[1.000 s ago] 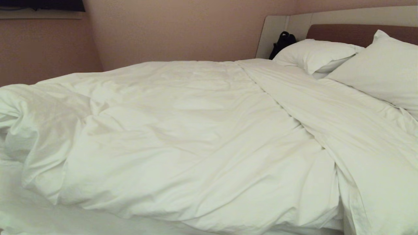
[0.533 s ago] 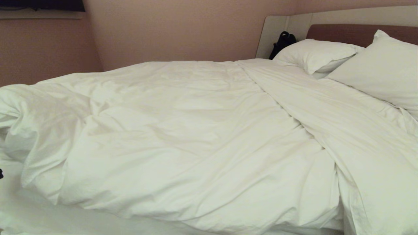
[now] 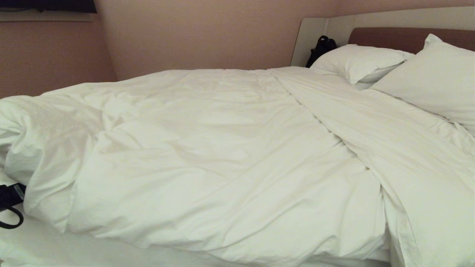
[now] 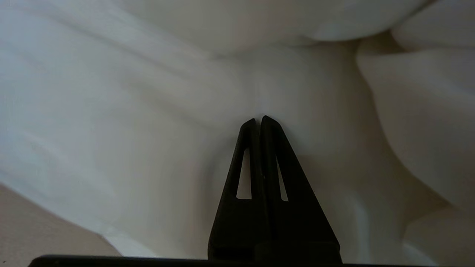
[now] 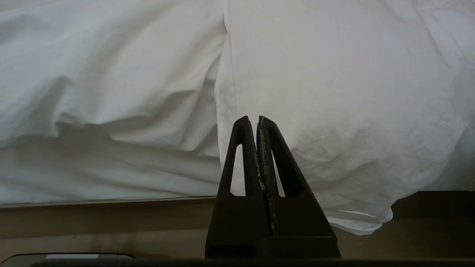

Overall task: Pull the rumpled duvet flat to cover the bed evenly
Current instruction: Flatten the corners of the folded blanket

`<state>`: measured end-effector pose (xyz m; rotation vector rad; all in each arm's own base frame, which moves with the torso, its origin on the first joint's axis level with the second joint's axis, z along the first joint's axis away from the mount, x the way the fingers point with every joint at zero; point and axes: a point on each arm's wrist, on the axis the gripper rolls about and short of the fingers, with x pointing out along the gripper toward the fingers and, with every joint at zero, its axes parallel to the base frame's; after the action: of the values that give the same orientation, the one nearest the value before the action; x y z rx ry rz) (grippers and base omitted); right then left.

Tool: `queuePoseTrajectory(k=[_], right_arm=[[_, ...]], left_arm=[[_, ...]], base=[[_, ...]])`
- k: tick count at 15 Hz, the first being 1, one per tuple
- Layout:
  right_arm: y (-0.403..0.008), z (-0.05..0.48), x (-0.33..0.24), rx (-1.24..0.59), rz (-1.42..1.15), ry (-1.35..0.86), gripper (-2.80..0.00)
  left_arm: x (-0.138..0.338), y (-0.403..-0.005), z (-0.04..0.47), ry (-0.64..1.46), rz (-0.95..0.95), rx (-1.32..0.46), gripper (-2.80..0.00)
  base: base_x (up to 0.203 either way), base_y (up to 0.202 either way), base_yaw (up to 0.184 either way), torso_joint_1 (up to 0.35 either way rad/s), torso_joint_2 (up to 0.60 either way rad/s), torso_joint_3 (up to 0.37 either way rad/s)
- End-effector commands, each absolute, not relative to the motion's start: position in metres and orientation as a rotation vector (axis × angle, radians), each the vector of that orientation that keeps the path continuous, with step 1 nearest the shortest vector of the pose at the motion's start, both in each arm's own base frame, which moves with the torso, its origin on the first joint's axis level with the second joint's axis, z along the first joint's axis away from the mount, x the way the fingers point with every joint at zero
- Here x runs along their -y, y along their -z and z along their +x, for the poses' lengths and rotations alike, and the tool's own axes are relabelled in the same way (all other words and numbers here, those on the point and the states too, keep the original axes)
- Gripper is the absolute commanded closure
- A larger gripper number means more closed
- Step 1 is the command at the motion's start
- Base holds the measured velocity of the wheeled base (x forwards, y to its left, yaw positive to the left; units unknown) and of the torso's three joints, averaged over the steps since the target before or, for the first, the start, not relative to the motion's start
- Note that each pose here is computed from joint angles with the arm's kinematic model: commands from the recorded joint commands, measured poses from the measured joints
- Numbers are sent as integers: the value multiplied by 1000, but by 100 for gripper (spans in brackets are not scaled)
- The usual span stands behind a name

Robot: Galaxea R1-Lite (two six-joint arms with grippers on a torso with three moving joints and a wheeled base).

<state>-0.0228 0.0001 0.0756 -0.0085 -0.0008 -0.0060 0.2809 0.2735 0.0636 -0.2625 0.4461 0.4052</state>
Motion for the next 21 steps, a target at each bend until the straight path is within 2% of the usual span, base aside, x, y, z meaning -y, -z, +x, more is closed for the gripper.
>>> queuePoseTrajectory(k=[1, 6, 12, 17, 21], right_arm=[[-76, -23, 0, 2, -9, 6, 0], [-76, -23, 0, 2, -9, 6, 0], [-76, -23, 0, 2, -9, 6, 0], [-76, -23, 0, 2, -9, 6, 0], [-76, -23, 0, 2, -9, 5, 0]], left_arm=[[-268, -50, 290, -380, -275, -475, 0], [-262, -55, 308, -359, -243, -446, 0], [-259, -97, 347, -316, -237, -292, 0], [-261, -146, 379, -294, -345, -215, 0], [-259, -151, 391, -285, -370, -219, 0]], base=[[0, 0, 0, 0, 0, 0], [0, 0, 0, 0, 0, 0], [0, 0, 0, 0, 0, 0], [0, 0, 0, 0, 0, 0], [0, 0, 0, 0, 0, 0]])
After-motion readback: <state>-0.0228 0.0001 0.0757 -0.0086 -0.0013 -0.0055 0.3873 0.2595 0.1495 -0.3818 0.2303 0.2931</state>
